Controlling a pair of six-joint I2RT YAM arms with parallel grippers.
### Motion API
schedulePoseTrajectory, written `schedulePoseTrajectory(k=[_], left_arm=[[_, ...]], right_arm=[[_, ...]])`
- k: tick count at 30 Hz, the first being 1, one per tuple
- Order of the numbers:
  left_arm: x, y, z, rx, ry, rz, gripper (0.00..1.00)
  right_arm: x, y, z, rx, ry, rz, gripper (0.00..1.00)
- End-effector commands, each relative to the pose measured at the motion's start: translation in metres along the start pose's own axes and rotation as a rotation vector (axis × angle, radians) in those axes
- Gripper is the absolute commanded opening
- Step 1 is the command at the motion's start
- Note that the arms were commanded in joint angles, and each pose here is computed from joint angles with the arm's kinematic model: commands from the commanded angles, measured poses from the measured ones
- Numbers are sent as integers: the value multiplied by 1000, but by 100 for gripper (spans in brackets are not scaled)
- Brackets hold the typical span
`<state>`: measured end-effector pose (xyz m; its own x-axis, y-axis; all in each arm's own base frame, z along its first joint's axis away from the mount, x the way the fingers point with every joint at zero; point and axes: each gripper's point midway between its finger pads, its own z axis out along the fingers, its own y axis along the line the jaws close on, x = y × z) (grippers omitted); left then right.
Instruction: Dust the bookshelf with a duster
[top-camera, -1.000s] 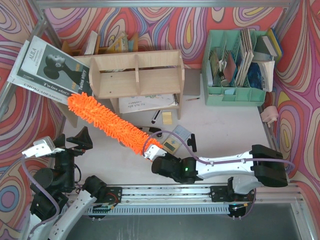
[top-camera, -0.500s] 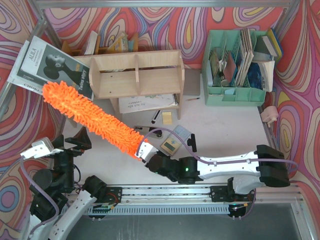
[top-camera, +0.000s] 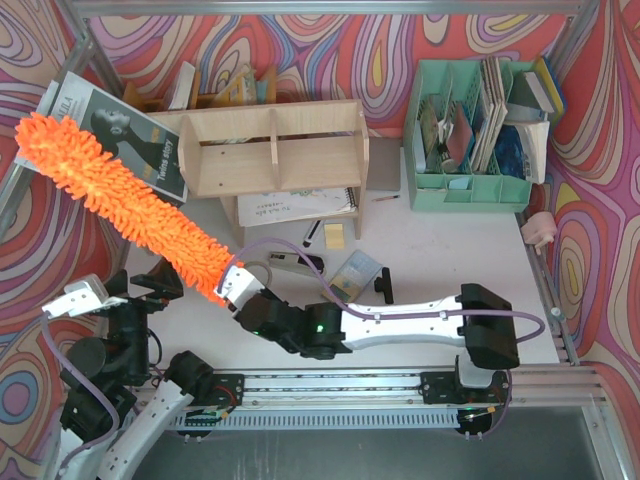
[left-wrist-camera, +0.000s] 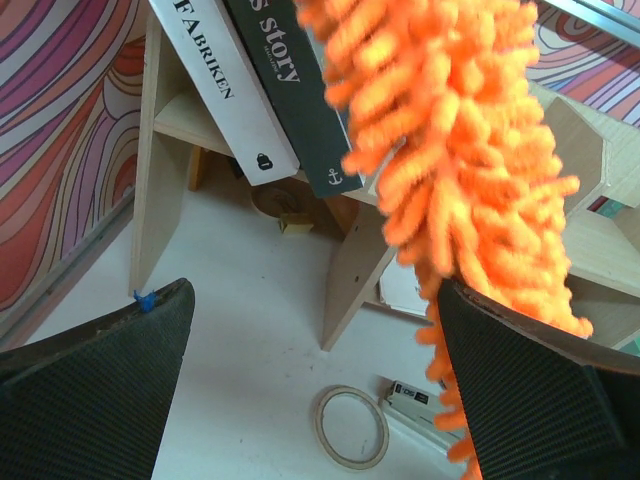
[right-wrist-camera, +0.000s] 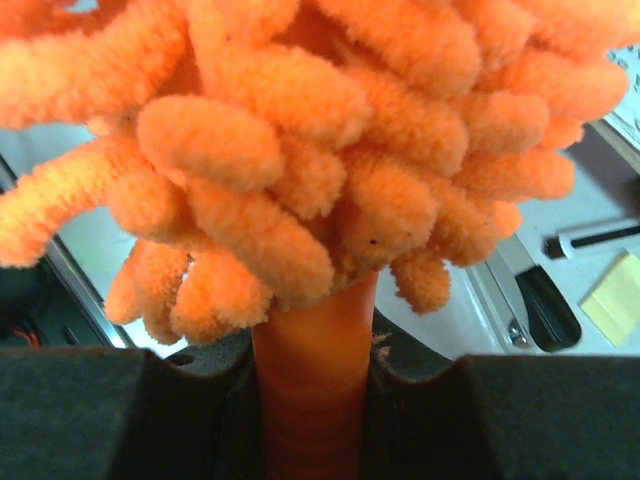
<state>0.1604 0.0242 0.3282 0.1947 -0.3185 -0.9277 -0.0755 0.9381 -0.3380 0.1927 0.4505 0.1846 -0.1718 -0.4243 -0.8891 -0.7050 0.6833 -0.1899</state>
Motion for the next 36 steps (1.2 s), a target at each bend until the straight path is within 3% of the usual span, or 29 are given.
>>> schedulePoseTrajectory(k=[1,19,36], left_arm=[[1,4,-1,-16,-11,0,98],[2,3,0,-13,-9,-4,98],[1,4,-1,-15,-9,-9,98]], right_arm=[[-42,9,3,-4,-71,96,0],[22,3,32,56,142,183,0],[-35,21,44,-46,49,213,0]])
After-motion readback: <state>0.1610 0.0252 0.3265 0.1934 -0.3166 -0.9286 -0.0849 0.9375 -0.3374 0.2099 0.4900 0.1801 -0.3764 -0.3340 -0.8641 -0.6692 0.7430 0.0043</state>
